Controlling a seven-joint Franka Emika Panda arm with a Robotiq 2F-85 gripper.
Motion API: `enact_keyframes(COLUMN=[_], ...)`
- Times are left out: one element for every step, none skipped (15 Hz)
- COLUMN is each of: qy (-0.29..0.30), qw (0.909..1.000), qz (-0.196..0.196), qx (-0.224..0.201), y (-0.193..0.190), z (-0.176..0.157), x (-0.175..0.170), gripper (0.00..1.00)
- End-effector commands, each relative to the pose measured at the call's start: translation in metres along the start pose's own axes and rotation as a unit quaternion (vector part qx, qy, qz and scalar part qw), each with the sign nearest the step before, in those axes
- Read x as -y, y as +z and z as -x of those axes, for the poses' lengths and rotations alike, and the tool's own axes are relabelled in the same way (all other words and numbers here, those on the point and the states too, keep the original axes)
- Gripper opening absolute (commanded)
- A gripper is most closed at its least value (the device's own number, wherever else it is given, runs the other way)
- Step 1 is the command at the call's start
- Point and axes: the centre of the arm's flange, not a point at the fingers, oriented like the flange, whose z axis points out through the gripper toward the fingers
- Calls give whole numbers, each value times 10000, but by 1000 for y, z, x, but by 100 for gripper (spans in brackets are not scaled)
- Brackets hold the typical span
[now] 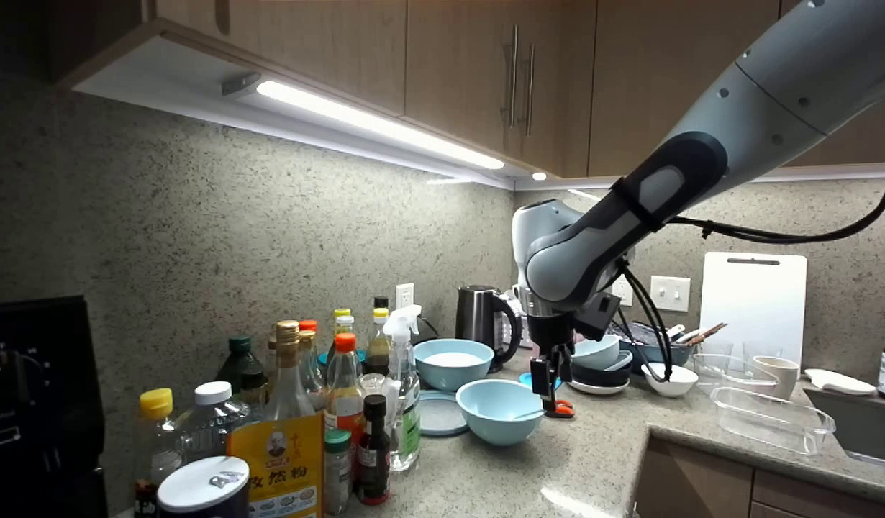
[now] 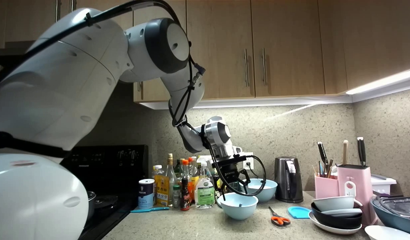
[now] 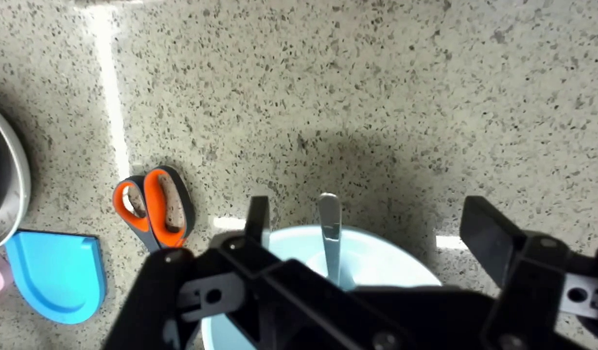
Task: Use the spoon to stir the contents in the blue bowl
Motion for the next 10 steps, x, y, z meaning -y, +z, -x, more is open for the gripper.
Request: enact_keyframes(qy=[-450, -545, -610, -674, -712, -730, -693, -582, -612, -578], qw=[9989, 9985, 9981, 9977, 9974, 9972, 9973, 9969, 9959, 9951], qz=[-111, -83, -75, -82, -98, -124, -191, -307, -374, -411], qx=[-36, -27, -25, -21, 4, 50, 168, 424, 549, 695], y=[14, 17, 19, 21, 23, 25, 26, 27, 27, 27], z=[-32, -38, -43, -47, -51, -54, -56, -55, -52, -49], x=[-22, -25, -28, -30, -32, -33, -34, -32, -30, -28], gripper=[100, 100, 100, 100, 93, 84, 67, 60, 53, 88])
